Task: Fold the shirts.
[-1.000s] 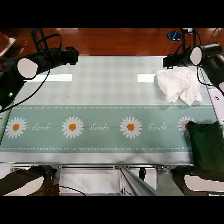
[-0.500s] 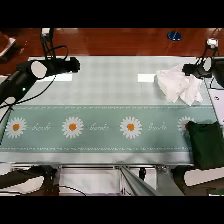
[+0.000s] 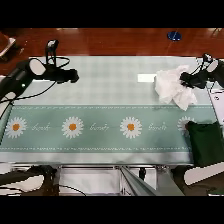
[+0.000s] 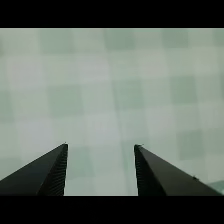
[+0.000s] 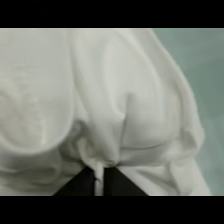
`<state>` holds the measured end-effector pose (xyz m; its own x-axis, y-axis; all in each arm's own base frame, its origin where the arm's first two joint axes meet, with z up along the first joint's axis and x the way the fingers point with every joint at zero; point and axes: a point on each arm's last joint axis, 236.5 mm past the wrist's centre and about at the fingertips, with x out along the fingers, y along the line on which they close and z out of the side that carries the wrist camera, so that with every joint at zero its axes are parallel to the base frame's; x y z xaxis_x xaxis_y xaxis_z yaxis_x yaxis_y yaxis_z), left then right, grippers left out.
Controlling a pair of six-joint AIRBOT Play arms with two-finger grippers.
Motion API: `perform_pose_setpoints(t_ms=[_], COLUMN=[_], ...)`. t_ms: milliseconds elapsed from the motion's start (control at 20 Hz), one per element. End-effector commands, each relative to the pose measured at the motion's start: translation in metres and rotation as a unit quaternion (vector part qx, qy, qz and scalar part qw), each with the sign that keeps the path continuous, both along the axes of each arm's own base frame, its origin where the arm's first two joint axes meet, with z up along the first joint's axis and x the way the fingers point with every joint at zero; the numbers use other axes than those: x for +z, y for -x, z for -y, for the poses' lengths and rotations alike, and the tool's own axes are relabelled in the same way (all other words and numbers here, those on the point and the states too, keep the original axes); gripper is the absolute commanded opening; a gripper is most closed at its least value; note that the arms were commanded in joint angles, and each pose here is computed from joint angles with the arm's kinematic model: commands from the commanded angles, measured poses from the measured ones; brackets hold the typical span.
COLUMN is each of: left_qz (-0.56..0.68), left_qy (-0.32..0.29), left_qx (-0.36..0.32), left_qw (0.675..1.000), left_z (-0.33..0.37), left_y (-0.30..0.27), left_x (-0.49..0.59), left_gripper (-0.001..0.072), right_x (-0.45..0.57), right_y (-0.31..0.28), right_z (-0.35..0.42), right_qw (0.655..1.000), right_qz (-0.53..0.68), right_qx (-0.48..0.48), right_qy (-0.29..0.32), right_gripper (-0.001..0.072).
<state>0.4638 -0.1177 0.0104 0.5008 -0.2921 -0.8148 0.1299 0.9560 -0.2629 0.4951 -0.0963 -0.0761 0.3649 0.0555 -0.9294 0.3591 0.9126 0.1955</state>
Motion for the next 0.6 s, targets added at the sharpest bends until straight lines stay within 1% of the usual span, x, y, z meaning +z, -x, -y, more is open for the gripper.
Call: perform_pose_setpoints(t_ms=[0,100,150,200,300,350,450,550], left_qz=[-0.093,-0.105,-0.101,-0.097,-0.056,-0.024,0.023,0.031], left_qy=[-0.013,-0.007,0.007,0.036,0.092,0.104,0.107,0.114], left_qx=[-0.014,-0.003,0.002,0.0,-0.029,-0.03,-0.028,-0.023], left_qw=[0.995,0.994,0.995,0.995,0.994,0.994,0.994,0.993], left_z=[-0.04,-0.058,-0.058,-0.046,-0.008,0.003,0.013,0.017], left_y=[0.047,0.068,0.081,0.097,0.129,0.141,0.16,0.176], left_x=[0.007,0.025,0.035,0.043,0.061,0.066,0.064,0.056], left_gripper=[0.0507,0.0507,0.0507,0.0507,0.0507,0.0507,0.0506,0.0507], right_x=[0.087,0.185,0.238,0.286,0.364,0.4,0.457,0.502], right_y=[-0.032,-0.05,-0.05,-0.042,-0.017,-0.002,0.028,0.059], right_z=[-0.04,-0.055,-0.068,-0.085,-0.117,-0.131,-0.153,-0.174], right_qw=[0.992,0.974,0.961,0.947,0.913,0.894,0.862,0.833], right_qz=[0.104,0.206,0.254,0.294,0.369,0.404,0.46,0.502], right_qx=[0.057,0.09,0.107,0.127,0.17,0.186,0.205,0.225], right_qy=[-0.052,-0.022,-0.009,0.002,0.032,0.046,0.055,0.058], right_gripper=[0.0022,0.0022,0.0022,0.0022,0.0022,0.0022,0.0022,0.0022])
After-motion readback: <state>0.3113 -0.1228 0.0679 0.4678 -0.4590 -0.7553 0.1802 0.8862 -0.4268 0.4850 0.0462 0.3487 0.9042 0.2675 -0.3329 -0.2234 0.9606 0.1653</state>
